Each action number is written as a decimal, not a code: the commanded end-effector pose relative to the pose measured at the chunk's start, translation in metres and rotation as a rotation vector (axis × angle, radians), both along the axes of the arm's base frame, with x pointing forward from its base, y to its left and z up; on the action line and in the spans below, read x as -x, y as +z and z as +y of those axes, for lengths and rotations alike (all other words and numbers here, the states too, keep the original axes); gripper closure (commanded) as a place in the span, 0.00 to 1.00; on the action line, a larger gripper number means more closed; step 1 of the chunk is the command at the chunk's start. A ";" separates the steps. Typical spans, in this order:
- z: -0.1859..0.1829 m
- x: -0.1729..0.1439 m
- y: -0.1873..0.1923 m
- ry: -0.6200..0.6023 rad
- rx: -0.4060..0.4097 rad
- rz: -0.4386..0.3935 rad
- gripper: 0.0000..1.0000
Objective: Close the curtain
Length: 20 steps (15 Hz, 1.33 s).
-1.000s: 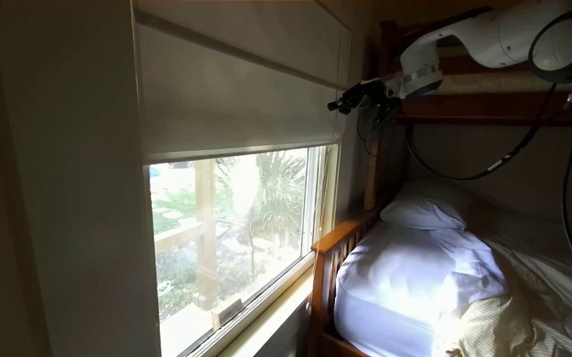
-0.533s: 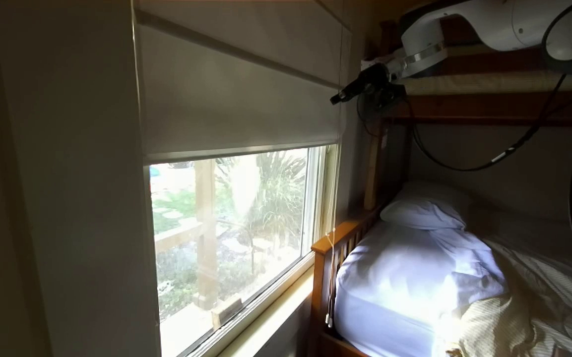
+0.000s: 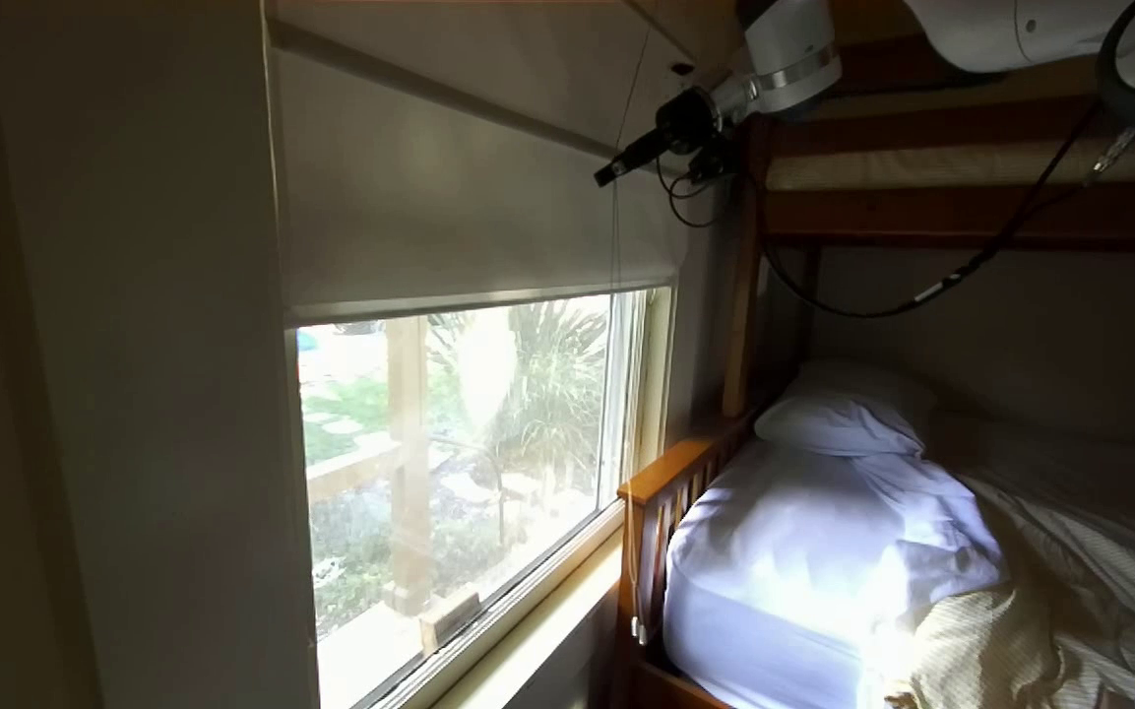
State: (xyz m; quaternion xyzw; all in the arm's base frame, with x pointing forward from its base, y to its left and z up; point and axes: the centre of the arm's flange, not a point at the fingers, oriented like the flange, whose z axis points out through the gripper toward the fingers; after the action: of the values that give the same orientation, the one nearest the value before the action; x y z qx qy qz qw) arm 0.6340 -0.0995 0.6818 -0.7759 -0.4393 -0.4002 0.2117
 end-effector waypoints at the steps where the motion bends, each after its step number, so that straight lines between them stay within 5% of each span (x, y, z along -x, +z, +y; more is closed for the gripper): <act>1: 0.053 -0.019 -0.036 0.045 0.144 0.023 1.00; 6: 0.068 -0.031 -0.061 0.019 0.176 0.034 1.00; 14: 0.050 -0.013 -0.078 -0.002 0.059 0.009 1.00; 15: 0.021 -0.023 -0.010 -0.106 0.070 -0.096 0.99; 20: 0.014 -0.021 -0.016 -0.114 0.043 -0.091 0.99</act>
State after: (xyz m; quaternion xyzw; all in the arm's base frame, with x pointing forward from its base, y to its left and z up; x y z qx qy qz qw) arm 0.6549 -0.0852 0.6660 -0.7851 -0.4121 -0.4369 0.1518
